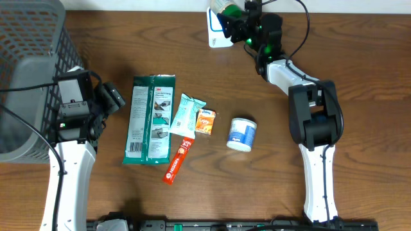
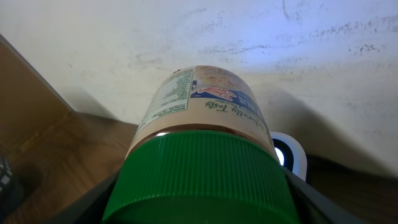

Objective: Scan the item barcode
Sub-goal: 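Carry the jar to the white scanner and hold it there, then move the jar right and set it down at the table's right edge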

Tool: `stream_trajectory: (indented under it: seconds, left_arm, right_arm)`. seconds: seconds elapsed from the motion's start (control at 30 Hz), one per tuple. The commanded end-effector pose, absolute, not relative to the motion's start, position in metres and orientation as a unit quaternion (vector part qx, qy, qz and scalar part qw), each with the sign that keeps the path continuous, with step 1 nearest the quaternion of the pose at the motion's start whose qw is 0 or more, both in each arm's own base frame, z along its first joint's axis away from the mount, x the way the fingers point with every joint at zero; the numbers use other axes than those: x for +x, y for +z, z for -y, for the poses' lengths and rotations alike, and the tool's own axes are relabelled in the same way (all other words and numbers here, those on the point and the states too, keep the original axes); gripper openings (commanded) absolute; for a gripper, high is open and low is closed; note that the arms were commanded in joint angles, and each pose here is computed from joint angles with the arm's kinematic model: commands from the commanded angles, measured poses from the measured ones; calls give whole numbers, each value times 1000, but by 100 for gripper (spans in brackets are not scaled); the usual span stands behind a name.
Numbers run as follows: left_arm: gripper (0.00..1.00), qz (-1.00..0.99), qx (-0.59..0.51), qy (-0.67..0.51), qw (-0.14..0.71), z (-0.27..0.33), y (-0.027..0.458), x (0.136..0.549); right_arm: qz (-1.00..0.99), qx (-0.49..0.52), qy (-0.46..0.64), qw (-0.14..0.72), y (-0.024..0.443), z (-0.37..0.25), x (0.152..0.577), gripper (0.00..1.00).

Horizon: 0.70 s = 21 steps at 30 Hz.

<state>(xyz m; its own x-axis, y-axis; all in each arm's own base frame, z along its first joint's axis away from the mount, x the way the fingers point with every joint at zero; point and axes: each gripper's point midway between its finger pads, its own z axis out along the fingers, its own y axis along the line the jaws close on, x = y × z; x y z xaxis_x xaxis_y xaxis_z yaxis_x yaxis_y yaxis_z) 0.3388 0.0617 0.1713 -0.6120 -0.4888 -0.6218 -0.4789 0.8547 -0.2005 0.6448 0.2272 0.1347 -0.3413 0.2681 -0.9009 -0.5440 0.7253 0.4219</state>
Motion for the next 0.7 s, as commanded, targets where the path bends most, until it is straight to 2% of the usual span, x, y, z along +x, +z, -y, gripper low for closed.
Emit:
stream_trajectory:
  seconds: [0.0,0.13,0.27,0.47,0.57,0.67]
  left_arm:
    - [88,-889,-275,-4,365,-66,185,342]
    - [88,-889,-275,-4,365,-66,185,342]
    - [88,-889,-275,-4,365,-66,185,342]
    - [88,-889,-275,-4,365,-66,185,342]
    - [88,-889,-275,-4,365,-66,185,342]
    - [88,-889,-275,-4,365,-66,185,342]
  right_arm:
    - [-729,-102,357,575,140,-231,647,1]
    - [-711,-116,371,586,152,-236,643,1]
    - [-679,-124,434,579,181,-236,633,1]
    - [-679,-110,527,500,219,-214,614,1]
    - [-701,-106,527,468,230,-198,606,1]
    - [-754,-94,463,457,234,-174,600,1]
